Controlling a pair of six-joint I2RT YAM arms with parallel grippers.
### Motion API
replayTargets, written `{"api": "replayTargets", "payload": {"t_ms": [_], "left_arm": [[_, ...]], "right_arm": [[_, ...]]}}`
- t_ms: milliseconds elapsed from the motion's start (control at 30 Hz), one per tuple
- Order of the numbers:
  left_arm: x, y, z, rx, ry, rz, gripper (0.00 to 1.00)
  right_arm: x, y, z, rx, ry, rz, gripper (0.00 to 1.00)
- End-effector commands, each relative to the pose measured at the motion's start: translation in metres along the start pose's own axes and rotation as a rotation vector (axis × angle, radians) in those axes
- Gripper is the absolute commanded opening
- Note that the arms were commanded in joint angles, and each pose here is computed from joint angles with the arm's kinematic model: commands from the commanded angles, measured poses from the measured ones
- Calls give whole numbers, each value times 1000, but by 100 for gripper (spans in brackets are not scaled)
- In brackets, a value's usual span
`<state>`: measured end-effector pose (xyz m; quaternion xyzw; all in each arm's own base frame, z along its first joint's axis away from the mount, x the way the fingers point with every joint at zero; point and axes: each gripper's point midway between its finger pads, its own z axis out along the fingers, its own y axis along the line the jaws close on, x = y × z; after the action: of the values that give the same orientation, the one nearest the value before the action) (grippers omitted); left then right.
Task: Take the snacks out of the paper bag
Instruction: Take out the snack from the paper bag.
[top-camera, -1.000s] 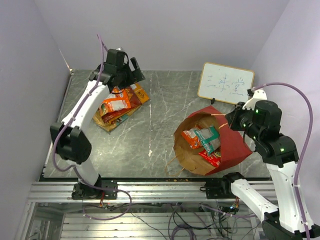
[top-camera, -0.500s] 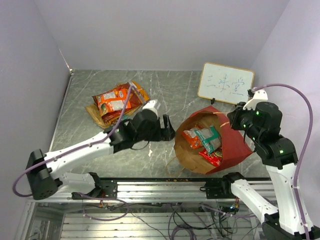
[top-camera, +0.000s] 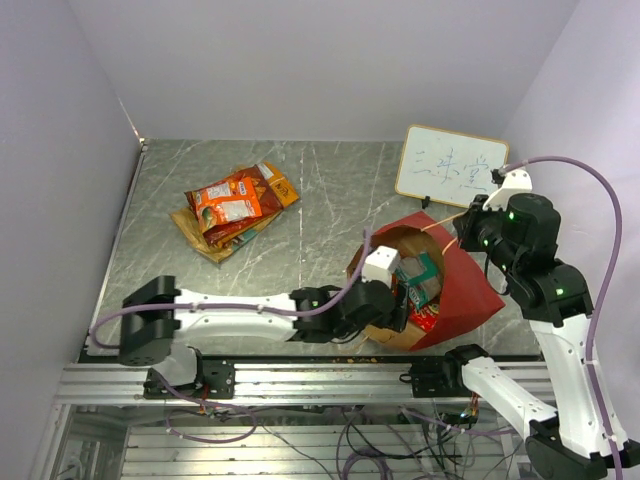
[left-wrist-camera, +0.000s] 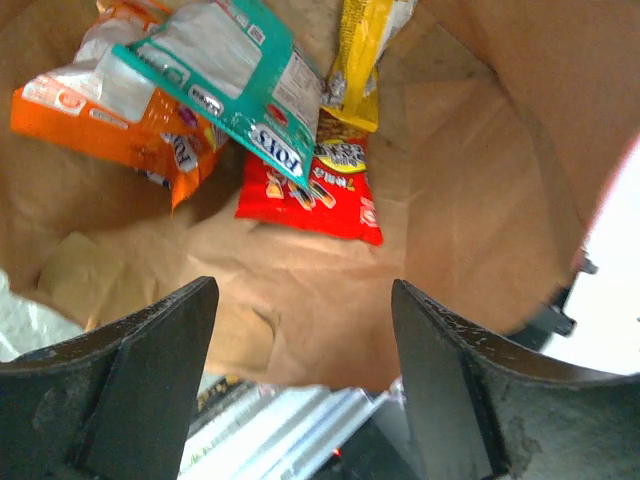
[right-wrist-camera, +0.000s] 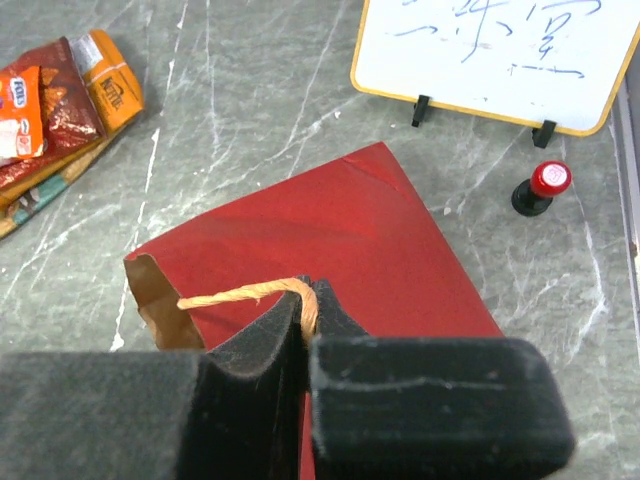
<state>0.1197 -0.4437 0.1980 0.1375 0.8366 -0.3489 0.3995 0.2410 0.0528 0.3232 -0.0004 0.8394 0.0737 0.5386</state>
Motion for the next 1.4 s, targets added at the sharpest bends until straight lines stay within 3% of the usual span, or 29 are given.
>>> {"api": "replayTargets", "payload": {"t_ms": [0, 100, 267, 533, 833, 1067, 1167, 1233, 1367], "left_arm": [[-33, -26, 31, 68, -85, 48, 77], [-37, -25, 47, 85, -74, 54, 72], [-45, -21, 54, 92, -107, 38, 73], [-21, -5, 67, 130, -113, 10, 74], [-17, 2, 95, 133, -83, -157, 70], [8, 8, 109, 128, -22, -264, 71], [9, 13, 116, 126, -19, -260, 67], [12, 10, 124, 130, -5, -244, 57], [16, 6, 137, 134, 22, -238, 57]], "right_arm": [[-22, 2, -12, -7, -77, 13, 0], [-21, 2, -12, -1, -80, 40, 0], [-19, 3, -11, -6, -89, 67, 0], [-25, 3, 6, 14, -79, 76, 0], [-36, 15, 24, -34, -109, 68, 0], [-34, 10, 31, -6, -110, 51, 0], [-34, 8, 32, 4, -106, 46, 0], [-34, 8, 32, 7, -104, 45, 0], [-34, 9, 34, 5, -95, 51, 0]]}}
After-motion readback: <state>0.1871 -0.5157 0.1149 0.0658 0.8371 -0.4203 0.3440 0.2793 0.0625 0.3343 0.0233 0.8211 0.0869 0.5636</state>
